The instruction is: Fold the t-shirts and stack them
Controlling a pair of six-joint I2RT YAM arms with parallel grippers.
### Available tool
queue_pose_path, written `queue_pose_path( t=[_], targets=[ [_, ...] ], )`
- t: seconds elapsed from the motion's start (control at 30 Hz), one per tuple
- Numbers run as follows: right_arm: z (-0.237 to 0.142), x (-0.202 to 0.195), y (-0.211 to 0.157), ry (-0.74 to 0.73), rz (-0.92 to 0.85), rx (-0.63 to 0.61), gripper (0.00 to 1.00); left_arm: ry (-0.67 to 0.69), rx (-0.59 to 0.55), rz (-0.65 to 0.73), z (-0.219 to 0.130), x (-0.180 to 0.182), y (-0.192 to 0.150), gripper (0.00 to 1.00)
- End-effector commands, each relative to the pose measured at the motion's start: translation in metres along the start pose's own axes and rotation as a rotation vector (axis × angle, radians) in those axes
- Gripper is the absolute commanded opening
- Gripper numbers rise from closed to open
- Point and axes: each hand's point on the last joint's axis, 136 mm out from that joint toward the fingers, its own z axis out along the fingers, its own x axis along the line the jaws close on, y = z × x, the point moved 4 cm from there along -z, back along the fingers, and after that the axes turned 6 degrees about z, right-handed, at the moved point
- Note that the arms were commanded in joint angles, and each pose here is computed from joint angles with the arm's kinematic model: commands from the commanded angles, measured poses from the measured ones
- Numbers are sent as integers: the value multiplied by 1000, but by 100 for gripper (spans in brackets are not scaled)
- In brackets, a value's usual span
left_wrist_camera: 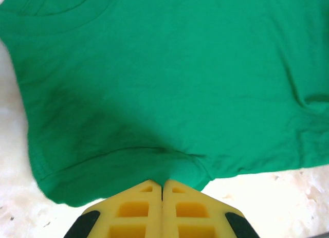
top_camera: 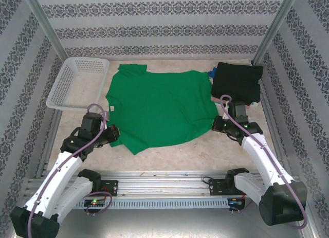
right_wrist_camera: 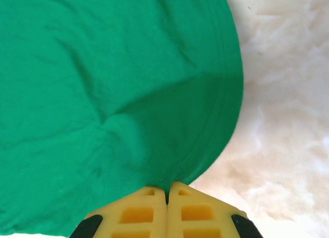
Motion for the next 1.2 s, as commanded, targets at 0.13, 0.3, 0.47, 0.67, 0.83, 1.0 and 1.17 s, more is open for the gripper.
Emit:
queue_pose_path(
  t=[0.13, 0.3, 0.47, 0.67, 0.83, 1.0, 1.17],
  targets=[
    [-19, -15, -4, -75, 39, -72, 4, 105, -50, -171, -10, 28, -26, 0],
    [-31, -5, 5, -28, 40, -103, 0, 210, -101, -90, -22, 29, 0, 0],
    [-20, -5, -2, -92, 25, -47, 0, 248, -66, -31, -11, 20, 28, 0],
    [-22, -6, -36, -50, 247, -73, 0, 356, -125, 20, -59, 28, 42, 0],
    [-20, -11, -59, -182, 181, -20, 5, 388, -223, 28, -90, 32, 40, 0],
    [-17, -19, -62, -306, 155, -53, 11, 348, -139, 11, -70, 34, 24, 0],
    [-12, -9, -57, -260, 120, -54, 17, 293, -146, 4, -59, 29, 25, 0]
  ],
)
